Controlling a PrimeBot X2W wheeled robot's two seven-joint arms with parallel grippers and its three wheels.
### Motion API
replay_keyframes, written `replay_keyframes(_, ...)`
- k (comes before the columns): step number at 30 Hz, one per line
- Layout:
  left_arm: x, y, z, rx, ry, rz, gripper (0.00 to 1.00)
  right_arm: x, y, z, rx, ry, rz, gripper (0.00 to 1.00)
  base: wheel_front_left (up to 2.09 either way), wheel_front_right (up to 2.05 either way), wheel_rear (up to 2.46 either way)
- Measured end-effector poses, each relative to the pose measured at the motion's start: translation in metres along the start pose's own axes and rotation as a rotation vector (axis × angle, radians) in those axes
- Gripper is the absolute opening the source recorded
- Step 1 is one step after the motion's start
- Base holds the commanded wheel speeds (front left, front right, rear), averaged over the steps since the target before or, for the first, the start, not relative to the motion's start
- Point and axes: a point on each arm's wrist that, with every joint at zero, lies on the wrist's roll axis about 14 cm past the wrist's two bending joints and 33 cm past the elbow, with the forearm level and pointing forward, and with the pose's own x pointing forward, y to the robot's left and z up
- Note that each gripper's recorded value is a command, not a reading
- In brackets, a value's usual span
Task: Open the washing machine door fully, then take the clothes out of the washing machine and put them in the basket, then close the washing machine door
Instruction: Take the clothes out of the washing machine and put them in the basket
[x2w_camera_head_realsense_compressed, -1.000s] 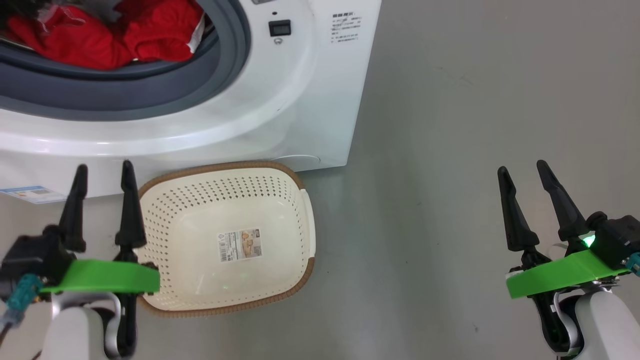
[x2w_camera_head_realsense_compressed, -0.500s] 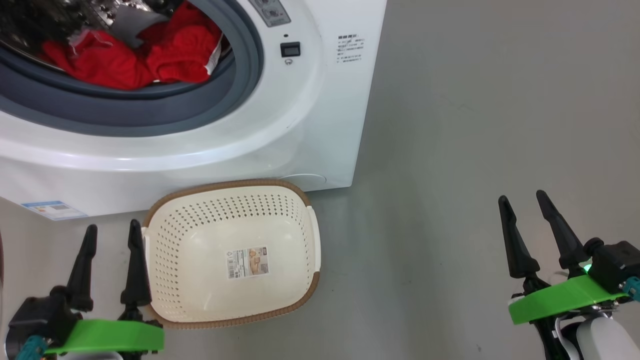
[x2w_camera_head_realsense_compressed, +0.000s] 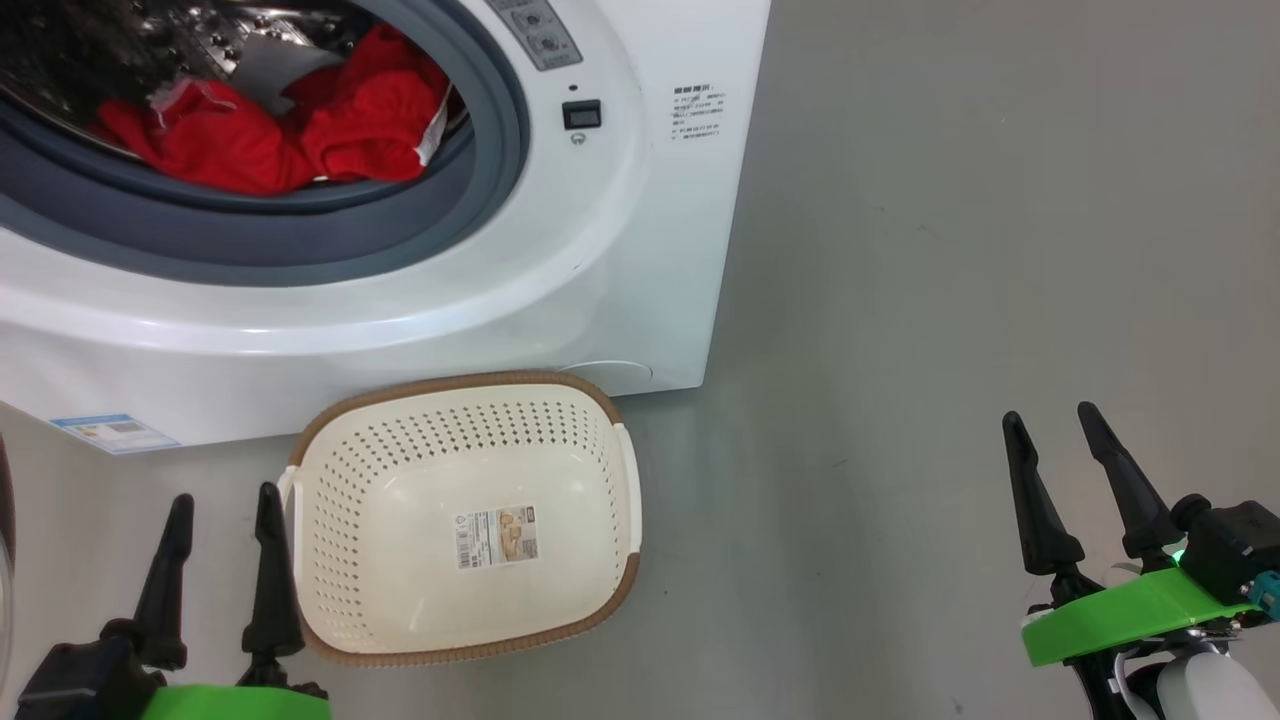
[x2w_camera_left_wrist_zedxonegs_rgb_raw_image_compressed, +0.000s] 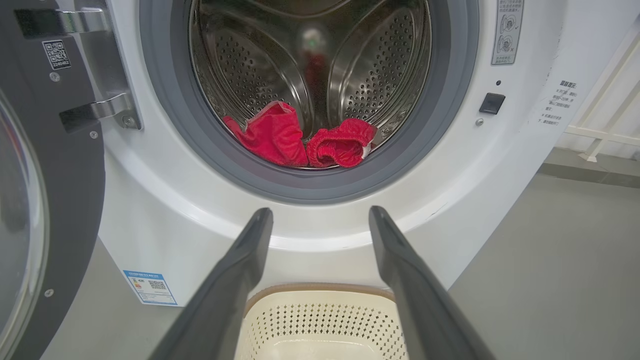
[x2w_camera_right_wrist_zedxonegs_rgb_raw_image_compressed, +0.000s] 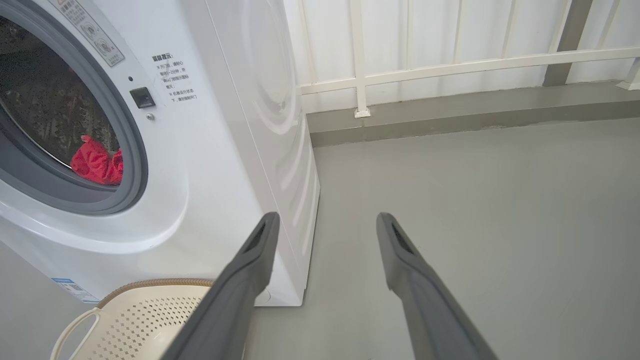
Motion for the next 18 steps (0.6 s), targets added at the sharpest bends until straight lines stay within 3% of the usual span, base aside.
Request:
replay_keyframes(9, 0.01, -0.008, -0.003, 0.008, 0.004, -0.023, 1.0, 0.003, -0.001, -0.007, 0.004, 0.018, -0.005, 1.0, 0.0, 0.0, 0.0)
replay_keyframes(18, 0.079, -0.036, 0.02, 0.033, -0.085, -0.097, 1.0, 0.016, 0.001, -0.018, 0.015, 0.037, -0.001, 1.0, 0.0, 0.0, 0.0)
